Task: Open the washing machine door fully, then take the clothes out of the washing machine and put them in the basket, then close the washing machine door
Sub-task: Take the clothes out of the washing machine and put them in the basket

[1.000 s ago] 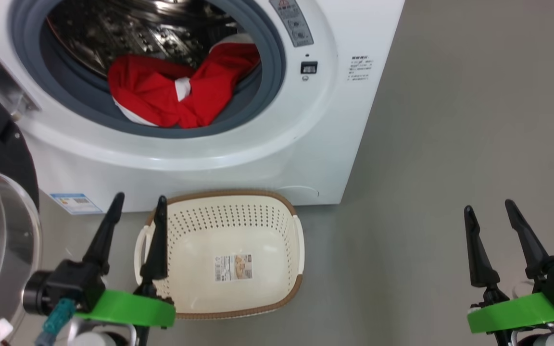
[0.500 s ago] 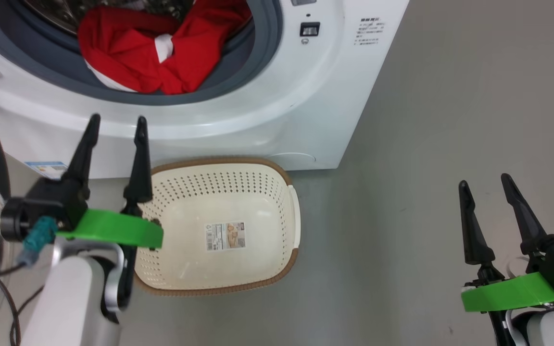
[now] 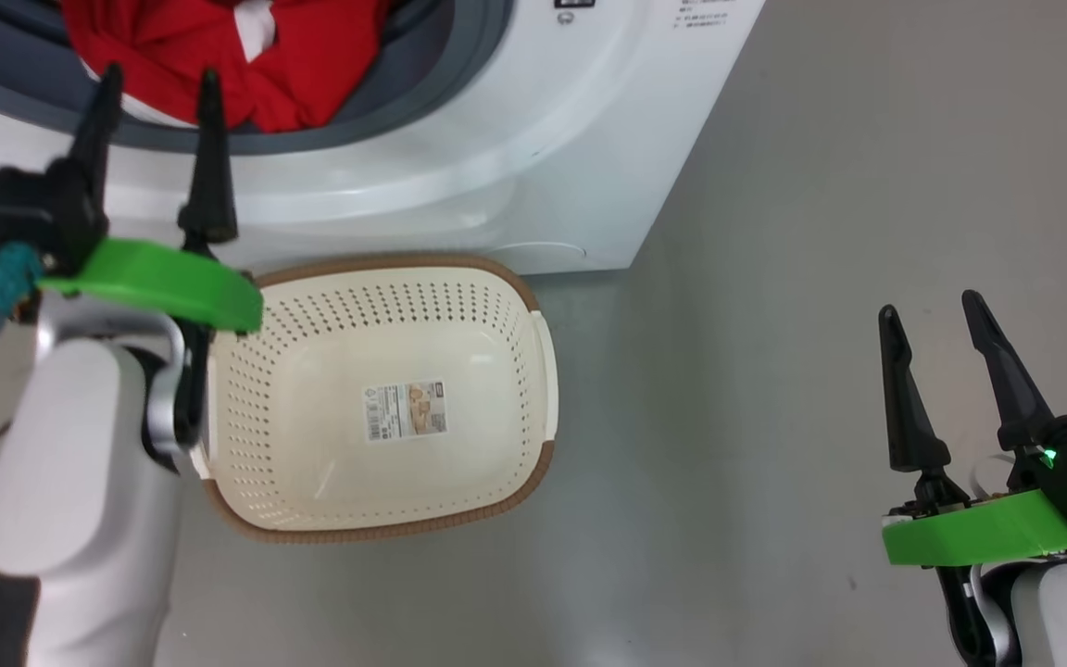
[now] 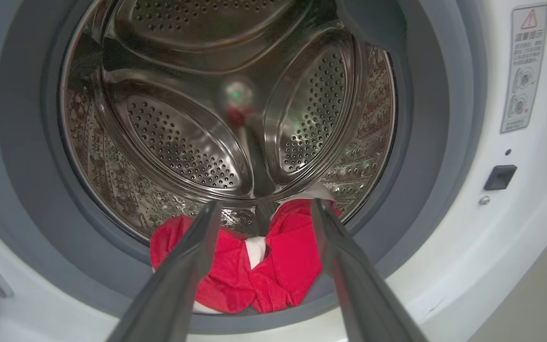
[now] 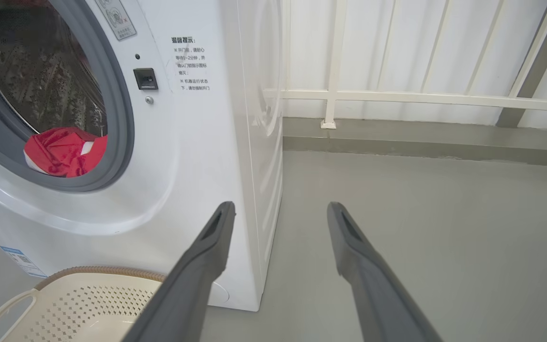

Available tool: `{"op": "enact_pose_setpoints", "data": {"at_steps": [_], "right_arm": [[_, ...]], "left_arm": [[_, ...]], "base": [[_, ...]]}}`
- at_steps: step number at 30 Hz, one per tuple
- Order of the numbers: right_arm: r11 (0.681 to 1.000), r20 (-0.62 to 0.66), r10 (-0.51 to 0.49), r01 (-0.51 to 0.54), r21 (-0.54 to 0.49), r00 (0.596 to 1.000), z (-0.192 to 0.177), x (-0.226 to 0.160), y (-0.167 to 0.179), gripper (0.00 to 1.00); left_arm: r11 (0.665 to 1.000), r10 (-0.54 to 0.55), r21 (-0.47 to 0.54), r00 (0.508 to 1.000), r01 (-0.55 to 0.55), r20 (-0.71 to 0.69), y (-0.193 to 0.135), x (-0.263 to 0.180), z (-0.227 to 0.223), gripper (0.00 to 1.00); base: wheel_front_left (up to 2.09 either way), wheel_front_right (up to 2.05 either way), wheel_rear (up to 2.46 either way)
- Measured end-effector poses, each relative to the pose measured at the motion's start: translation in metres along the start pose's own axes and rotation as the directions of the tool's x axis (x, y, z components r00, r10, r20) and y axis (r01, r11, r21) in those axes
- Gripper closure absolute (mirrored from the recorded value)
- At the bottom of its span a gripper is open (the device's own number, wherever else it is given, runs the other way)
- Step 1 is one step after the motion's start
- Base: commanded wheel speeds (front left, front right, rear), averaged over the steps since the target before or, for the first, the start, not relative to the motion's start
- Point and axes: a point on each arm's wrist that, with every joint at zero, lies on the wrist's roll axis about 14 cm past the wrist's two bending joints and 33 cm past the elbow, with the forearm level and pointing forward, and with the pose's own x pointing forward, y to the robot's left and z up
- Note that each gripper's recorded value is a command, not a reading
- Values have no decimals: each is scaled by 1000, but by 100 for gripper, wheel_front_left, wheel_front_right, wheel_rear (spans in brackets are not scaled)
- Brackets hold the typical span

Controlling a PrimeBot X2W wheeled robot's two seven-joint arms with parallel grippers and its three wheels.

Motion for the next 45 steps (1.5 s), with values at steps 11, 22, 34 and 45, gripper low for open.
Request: {"op": "enact_pose_setpoints", "data": {"at_steps": [11, 22, 34, 45], "right_arm": [[1000, -38, -12, 12, -2, 999, -18, 12, -5, 0], [1000, -69, -24, 23, -14, 997, -30, 14, -11, 0], [999, -94, -33, 31, -14, 995, -38, 13, -14, 0], [999, -125, -47, 46, -8, 991, -48, 9, -19, 0]], "left_arm": [[996, -2, 93, 999, 6, -46, 7, 49, -21, 0], [981, 42, 194, 983, -7, -179, 20, 78, -54, 0], [966, 112, 256, 935, -24, -336, 36, 96, -80, 0], [964, 187, 261, 828, -51, -528, 55, 87, -128, 0]], "base": [[0, 0, 0], [0, 0, 0], [0, 0, 0], [0, 0, 0]]}}
